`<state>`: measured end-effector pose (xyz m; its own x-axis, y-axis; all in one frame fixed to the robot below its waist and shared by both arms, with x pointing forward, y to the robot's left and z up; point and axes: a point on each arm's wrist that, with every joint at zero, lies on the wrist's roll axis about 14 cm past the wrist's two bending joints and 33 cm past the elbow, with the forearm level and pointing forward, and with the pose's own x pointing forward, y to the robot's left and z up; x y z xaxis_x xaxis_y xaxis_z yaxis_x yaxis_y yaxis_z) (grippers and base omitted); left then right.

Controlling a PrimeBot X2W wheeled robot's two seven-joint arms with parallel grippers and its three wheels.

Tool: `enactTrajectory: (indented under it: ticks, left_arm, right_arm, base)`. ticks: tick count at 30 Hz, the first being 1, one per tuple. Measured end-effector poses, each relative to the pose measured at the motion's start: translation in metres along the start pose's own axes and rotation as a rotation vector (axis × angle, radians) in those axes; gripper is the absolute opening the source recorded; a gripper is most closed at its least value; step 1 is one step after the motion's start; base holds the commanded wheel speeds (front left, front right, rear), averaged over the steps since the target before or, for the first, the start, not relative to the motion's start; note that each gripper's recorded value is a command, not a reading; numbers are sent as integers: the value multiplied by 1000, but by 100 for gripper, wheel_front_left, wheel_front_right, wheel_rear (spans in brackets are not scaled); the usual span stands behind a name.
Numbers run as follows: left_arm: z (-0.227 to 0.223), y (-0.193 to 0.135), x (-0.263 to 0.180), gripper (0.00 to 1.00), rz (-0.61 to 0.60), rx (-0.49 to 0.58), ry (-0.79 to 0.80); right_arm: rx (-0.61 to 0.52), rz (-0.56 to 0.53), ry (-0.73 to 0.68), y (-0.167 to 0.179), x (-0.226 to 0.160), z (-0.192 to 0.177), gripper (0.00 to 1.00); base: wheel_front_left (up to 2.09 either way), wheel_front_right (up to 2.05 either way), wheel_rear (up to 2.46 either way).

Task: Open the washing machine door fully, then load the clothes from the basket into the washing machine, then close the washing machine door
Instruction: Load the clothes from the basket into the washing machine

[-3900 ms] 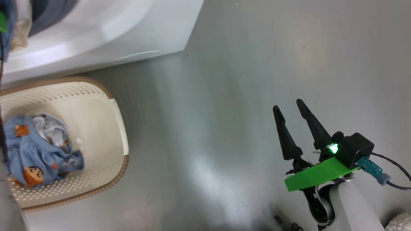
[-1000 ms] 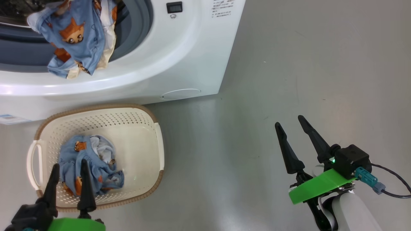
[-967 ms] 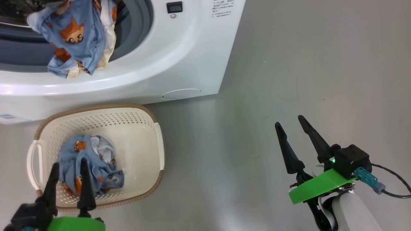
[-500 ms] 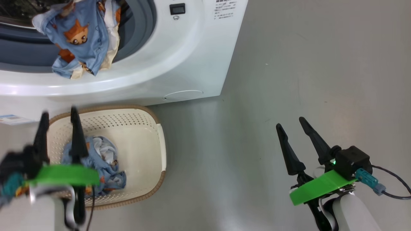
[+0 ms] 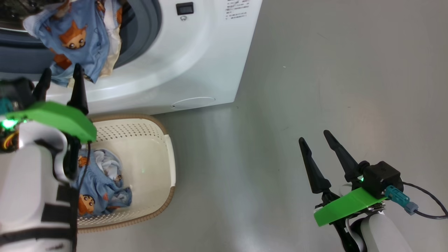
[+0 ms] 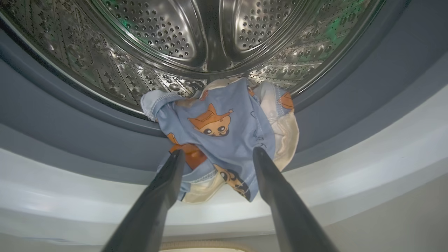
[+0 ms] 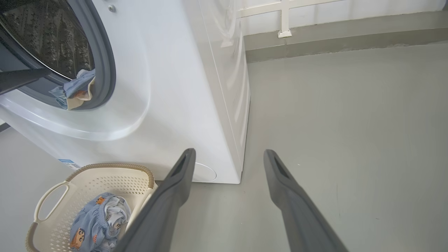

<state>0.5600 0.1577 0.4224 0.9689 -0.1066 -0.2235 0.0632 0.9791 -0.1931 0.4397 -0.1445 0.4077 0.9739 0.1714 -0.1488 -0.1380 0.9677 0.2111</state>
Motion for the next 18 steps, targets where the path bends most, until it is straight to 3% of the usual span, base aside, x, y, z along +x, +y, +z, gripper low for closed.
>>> enactTrajectory:
  ticks: [18]
  left_arm:
    - [-53, -5, 43, 100, 14, -26, 361]
  right_arm:
    - [8, -37, 41, -11, -3, -16, 100]
  base:
    - [0, 0, 0]
